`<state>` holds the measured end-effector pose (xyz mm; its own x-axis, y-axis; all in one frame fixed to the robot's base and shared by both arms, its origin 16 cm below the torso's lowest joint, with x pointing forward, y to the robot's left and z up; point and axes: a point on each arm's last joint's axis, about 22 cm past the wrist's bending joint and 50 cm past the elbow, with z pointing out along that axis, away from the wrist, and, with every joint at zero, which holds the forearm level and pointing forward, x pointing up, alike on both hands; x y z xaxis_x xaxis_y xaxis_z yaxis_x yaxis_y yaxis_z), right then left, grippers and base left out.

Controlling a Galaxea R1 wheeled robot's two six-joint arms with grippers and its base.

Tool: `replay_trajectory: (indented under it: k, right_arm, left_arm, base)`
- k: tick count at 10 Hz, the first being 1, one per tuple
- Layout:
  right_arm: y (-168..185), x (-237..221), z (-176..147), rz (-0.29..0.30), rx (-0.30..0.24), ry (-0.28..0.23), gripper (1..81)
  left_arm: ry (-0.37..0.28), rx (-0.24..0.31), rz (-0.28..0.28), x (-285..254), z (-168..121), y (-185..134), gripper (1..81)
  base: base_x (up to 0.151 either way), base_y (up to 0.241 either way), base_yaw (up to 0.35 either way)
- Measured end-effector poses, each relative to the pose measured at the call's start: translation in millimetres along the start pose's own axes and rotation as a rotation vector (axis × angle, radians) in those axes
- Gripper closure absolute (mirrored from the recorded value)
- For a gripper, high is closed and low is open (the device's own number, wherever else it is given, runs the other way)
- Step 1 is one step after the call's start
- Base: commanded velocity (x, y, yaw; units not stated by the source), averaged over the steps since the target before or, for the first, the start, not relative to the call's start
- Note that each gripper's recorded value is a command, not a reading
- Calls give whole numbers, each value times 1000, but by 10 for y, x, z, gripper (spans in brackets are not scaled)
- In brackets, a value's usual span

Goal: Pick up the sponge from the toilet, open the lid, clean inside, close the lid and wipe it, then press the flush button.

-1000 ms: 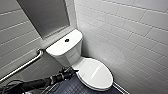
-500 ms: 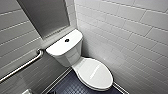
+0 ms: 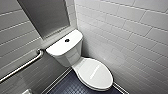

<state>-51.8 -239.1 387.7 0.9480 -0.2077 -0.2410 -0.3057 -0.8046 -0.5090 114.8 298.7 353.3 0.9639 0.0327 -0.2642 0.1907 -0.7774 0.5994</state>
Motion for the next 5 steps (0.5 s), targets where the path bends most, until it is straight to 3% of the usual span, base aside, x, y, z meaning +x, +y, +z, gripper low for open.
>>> replay_trajectory:
  k: [3,5]
  right_arm:
    - [161,406,-518,34,3,66,811]
    - [193,678,-729,72,11,106,811]
  left_arm:
    - [-146,8,-37,-1317,212,128,10]
    - [-176,10,-29,-1721,438,322,10]
  base:
    - [0,0,0]
    - [0,0,0]
